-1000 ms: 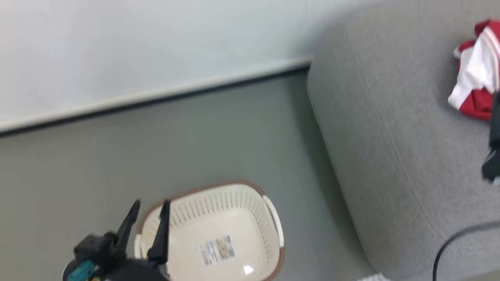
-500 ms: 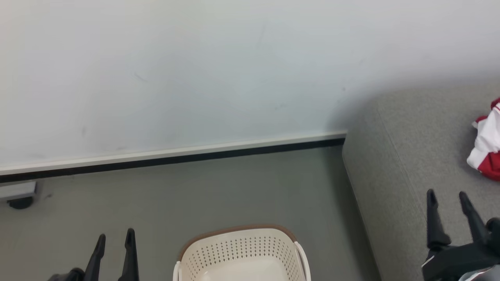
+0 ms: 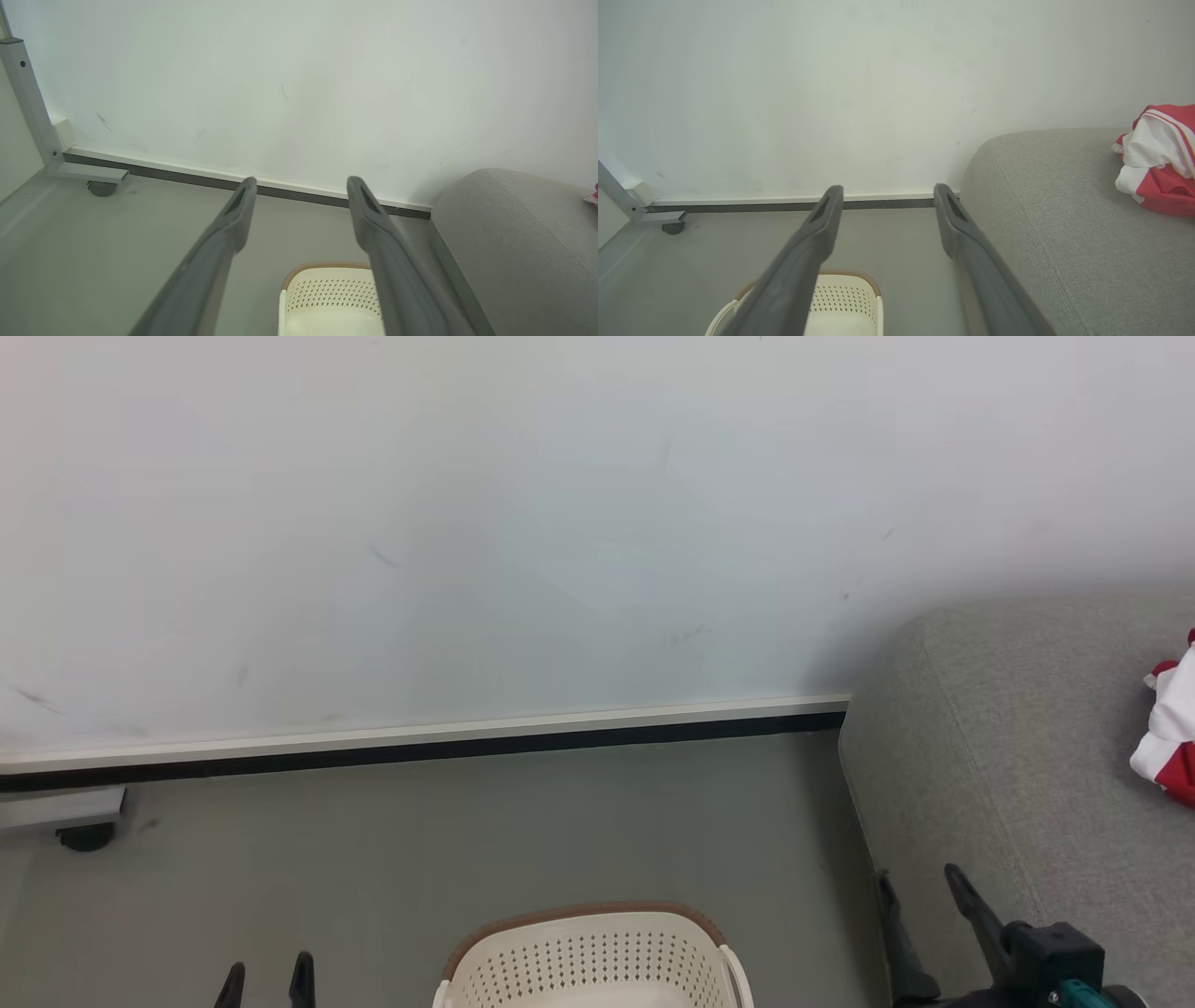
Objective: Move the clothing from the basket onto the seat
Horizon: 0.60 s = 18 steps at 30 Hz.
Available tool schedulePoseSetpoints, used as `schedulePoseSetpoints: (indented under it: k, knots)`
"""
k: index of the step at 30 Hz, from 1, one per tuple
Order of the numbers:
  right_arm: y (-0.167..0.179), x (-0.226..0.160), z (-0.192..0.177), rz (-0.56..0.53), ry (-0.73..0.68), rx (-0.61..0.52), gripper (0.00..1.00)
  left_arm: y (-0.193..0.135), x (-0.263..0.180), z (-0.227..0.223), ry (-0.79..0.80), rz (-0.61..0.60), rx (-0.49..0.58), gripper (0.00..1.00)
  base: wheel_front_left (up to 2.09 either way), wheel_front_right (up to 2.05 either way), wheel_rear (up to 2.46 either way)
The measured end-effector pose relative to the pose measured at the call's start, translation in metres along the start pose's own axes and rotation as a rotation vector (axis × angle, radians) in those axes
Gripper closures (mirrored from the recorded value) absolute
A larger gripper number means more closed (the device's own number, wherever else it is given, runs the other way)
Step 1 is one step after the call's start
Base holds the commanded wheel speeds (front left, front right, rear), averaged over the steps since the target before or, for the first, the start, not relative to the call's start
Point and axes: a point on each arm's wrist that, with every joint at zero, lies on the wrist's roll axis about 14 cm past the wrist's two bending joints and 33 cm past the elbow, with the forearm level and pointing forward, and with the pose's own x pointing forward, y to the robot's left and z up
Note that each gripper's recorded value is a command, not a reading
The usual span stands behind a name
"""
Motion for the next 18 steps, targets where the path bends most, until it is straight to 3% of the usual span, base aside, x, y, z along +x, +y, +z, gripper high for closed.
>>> schedulePoseSetpoints:
  k: [18]
  knots:
    - [-0.01,-0.014,-0.029,-0.045,0.059,0.018,0.0,0.001,-0.006,-0.017,0.04,0.009,0.011,0.0,0.0,0.0,0.0]
